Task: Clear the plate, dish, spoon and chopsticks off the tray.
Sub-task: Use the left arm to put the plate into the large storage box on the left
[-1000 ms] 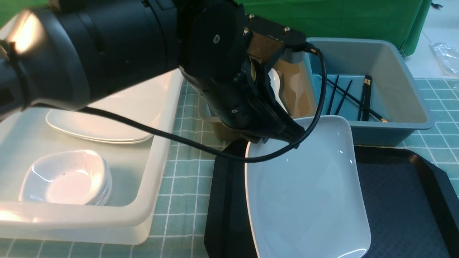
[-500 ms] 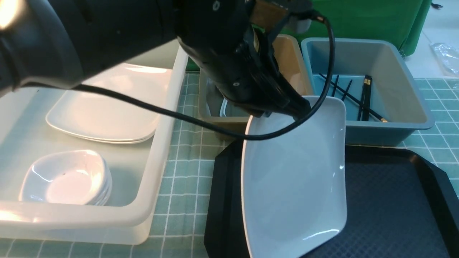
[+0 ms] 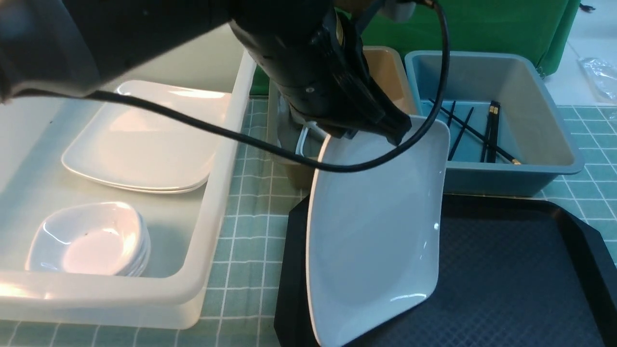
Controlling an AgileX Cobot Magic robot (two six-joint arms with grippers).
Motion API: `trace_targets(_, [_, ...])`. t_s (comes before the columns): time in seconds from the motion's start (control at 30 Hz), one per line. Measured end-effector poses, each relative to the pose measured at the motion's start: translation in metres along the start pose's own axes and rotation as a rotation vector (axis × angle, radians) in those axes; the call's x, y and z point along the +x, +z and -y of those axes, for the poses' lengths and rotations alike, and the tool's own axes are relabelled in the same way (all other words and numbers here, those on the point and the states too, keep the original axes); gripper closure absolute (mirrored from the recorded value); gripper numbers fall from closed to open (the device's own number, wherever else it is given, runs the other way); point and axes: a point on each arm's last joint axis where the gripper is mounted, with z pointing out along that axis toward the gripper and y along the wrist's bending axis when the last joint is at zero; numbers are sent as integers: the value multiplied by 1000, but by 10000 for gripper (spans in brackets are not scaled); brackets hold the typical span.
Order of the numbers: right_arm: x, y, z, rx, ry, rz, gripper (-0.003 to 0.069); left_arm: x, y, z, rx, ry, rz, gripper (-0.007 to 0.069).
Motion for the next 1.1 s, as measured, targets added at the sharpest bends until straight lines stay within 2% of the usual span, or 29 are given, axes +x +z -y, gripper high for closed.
trace_targets(0.17, [0,0,0,0,0,2,270,-10,-13,-4,-25,6,53,603])
trace_targets(0.77, [0,0,0,0,0,2,270,-15,-26,-17,-141,20,66,603])
trace_targets(0.93, [0,0,0,1,0,3,270,-28,-49,-38,-158,-49,151,603])
trace_targets(1.07, [0,0,0,1,0,3,270,-34,-69,-67,-170,-137,214,603])
trace_targets(1.1, [0,0,0,1,0,3,270,-34,-77,-85,-185,-181,237,603])
